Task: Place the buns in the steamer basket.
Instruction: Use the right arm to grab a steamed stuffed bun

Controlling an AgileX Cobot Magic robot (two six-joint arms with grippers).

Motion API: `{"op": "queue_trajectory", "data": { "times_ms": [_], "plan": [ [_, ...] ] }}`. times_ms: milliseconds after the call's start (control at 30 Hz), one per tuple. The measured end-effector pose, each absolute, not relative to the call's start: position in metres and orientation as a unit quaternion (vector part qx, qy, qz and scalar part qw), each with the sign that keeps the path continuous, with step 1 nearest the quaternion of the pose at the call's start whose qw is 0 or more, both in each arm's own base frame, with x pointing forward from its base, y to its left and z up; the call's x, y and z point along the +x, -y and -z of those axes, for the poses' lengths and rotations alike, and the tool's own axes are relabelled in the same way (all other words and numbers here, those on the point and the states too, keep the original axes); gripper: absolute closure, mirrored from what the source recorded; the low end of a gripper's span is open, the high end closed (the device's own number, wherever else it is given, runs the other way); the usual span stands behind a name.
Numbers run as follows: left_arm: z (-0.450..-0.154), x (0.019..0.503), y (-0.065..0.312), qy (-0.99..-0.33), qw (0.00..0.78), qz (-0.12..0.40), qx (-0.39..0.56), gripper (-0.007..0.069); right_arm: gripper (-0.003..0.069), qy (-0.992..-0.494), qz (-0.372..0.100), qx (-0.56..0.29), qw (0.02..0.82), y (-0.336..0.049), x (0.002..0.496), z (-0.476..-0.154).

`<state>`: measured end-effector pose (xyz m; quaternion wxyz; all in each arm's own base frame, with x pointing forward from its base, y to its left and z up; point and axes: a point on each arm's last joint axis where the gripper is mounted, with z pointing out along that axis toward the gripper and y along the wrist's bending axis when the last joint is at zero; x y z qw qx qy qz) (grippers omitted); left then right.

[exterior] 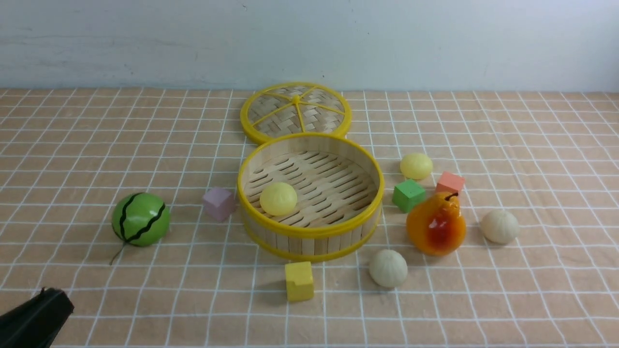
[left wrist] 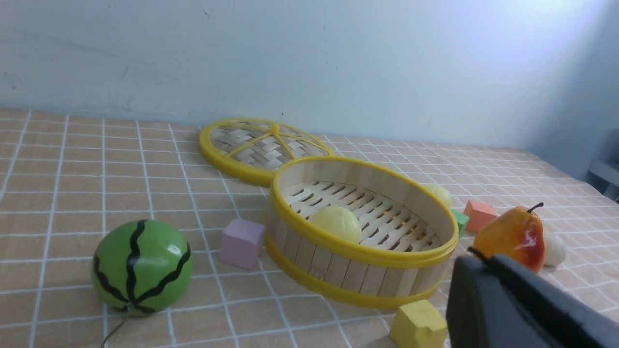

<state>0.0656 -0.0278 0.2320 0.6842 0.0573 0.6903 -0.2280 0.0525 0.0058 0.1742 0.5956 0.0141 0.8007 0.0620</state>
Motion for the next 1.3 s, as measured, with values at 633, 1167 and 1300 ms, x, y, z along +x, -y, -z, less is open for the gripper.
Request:
{"op": "queue_trajectory", "data": {
  "times_ms": [633,1167,1300],
  "plan": [
    [-0.184,0.061,0.03,-0.787,0.575,0.208,0.079,0.0638,0.0418,-0.879,-0.219,0.03,0.422,-0.035,0.091,-0.295],
    [-0.183,0.06,0.03,-0.79,0.57,0.208,0.081,0.0638,0.0469,-0.962,-0.151,-0.177,0.146,-0.145,0.277,-0.263],
    [-0.183,0.06,0.03,-0.79,0.571,0.208,0.08,0.0638,0.042,-0.961,-0.126,-0.196,0.15,-0.168,0.296,-0.248]
  ]
}}
